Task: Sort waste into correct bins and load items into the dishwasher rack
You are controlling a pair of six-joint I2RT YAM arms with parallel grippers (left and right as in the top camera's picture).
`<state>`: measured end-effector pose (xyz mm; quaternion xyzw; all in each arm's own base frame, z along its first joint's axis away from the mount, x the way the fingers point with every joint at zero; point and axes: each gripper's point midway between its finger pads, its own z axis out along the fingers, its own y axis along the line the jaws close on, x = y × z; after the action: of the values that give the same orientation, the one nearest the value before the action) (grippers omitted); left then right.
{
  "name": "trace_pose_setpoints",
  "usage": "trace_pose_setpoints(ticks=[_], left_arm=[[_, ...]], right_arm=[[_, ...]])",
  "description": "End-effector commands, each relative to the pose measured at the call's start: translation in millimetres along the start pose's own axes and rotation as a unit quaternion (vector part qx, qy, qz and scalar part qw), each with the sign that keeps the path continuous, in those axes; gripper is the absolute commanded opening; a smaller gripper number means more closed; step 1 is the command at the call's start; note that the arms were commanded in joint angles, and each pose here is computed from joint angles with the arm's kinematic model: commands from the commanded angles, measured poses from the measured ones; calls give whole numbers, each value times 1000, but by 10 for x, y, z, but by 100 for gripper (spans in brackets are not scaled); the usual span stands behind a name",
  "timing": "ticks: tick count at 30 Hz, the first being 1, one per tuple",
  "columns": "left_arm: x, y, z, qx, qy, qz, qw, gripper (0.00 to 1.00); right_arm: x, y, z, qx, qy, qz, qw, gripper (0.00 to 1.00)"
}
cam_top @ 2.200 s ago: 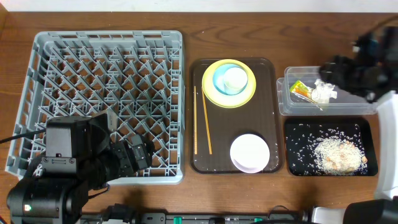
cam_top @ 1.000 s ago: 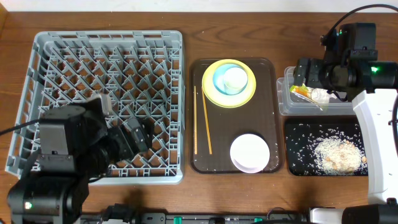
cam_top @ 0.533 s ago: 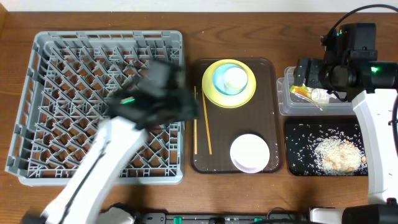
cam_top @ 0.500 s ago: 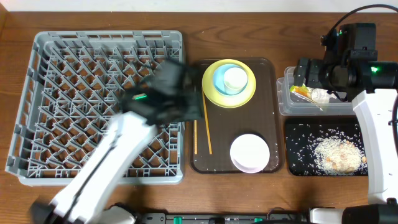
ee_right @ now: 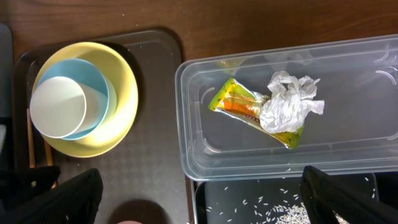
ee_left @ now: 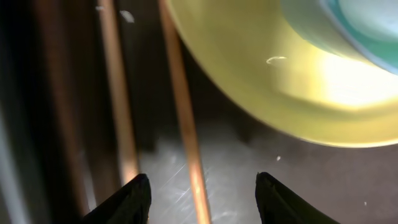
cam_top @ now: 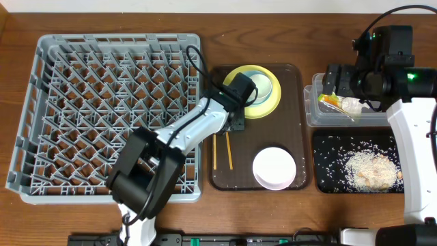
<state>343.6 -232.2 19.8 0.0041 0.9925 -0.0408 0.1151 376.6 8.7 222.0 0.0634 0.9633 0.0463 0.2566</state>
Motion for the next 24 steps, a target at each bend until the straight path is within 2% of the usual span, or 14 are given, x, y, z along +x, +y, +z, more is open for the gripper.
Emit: trace_pose_setpoints(ticks=[1, 5, 8, 12, 13, 17, 24], left_arm=[[48, -31, 120, 4, 13, 8, 1000, 55], [138, 22, 312, -11, 34, 9, 999, 51], [195, 43, 415, -17, 46, 10, 999, 43], [187, 42, 393, -17, 45, 10, 999, 8], [167, 31, 357, -14, 41, 10, 999, 6], [21, -40, 9, 8, 9, 8, 1000, 6], [-143, -58, -1053, 60, -72, 2, 996, 6]], right_arm=[[10, 14, 16, 1, 3, -10, 1000, 99], [10, 14, 16, 2, 3, -10, 1000, 99], [9, 15, 16, 1, 3, -10, 1000, 99], [9, 15, 15, 1, 3, -10, 1000, 99], [10, 14, 16, 1, 3, -10, 1000, 99], [8, 15, 15, 1, 2, -10, 1000, 99], [10, 14, 16, 2, 3, -10, 1000, 99]])
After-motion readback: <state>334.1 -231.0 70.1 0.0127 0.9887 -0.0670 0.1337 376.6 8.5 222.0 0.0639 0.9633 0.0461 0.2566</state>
